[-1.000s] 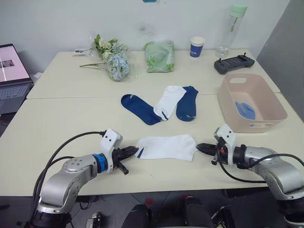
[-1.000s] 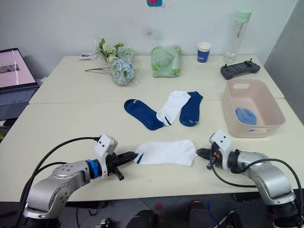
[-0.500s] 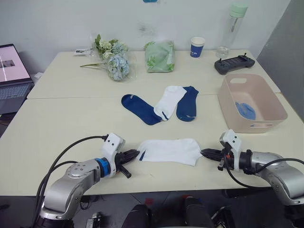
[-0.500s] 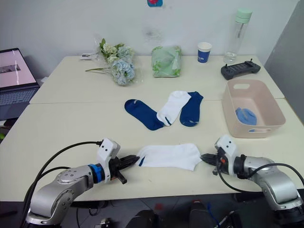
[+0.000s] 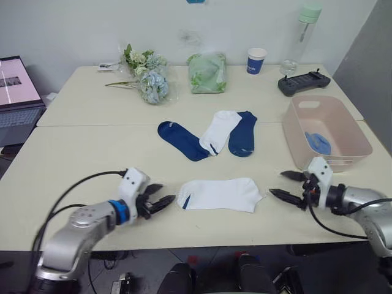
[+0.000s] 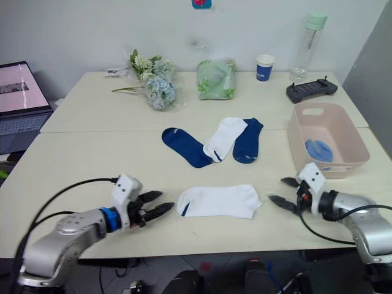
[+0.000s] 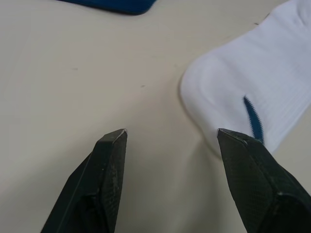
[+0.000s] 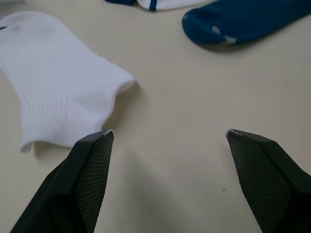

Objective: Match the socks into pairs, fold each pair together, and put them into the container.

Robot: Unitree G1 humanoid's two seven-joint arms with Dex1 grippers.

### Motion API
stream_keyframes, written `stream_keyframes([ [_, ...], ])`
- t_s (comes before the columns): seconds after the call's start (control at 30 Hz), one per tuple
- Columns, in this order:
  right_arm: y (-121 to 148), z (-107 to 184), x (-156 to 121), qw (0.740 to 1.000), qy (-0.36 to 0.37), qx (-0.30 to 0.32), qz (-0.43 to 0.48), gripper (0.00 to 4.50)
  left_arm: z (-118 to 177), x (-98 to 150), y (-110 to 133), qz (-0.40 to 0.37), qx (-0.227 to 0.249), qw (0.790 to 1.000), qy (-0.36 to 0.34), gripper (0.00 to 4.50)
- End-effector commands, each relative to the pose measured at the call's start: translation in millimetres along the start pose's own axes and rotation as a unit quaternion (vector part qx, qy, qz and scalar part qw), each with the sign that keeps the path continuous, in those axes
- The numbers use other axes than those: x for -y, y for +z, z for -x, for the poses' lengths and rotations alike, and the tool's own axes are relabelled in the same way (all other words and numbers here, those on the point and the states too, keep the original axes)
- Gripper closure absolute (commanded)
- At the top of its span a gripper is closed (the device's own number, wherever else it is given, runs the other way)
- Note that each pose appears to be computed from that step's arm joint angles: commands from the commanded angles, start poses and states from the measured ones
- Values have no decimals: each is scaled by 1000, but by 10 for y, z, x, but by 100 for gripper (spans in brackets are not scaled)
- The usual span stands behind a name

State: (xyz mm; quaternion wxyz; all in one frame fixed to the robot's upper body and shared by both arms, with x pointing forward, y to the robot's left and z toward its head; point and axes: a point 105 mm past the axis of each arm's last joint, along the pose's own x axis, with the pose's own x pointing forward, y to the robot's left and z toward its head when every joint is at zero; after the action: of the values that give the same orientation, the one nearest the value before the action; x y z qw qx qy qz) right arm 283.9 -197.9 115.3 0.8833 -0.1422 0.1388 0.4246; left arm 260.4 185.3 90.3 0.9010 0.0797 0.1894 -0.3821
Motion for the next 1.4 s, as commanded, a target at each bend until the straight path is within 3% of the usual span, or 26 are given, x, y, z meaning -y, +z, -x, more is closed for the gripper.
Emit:
stream_keyframes([
  [0.03,230,-40,-280,991,94,23,87,71,86,61,167,-83,28,995,-52,161],
  [0.17,171,-93,-662,971,189,14,144,71,42,138,181,-182,28,978,-100,161],
  [0.27,74,-110,-789,960,218,2,175,71,-29,250,148,-227,27,964,-134,161],
  [0.43,-85,-222,-787,955,209,-11,211,71,-209,492,-10,-279,28,943,-179,161],
  [0.77,-143,-330,-722,959,193,-5,210,71,-377,406,-83,-302,0,937,-175,161],
  [0.8,-153,-334,-726,957,195,-6,213,108,-387,400,-80,-302,0,937,-174,161],
  [0.9,-172,-351,-729,955,197,-7,221,193,-410,387,-56,-301,-1,937,-176,224],
  [1.17,-103,-364,-692,954,189,13,233,449,-407,399,-49,-297,0,938,-181,447],
  [1.4,-16,-367,-725,960,198,34,196,449,-385,444,-27,-284,16,940,-188,447],
])
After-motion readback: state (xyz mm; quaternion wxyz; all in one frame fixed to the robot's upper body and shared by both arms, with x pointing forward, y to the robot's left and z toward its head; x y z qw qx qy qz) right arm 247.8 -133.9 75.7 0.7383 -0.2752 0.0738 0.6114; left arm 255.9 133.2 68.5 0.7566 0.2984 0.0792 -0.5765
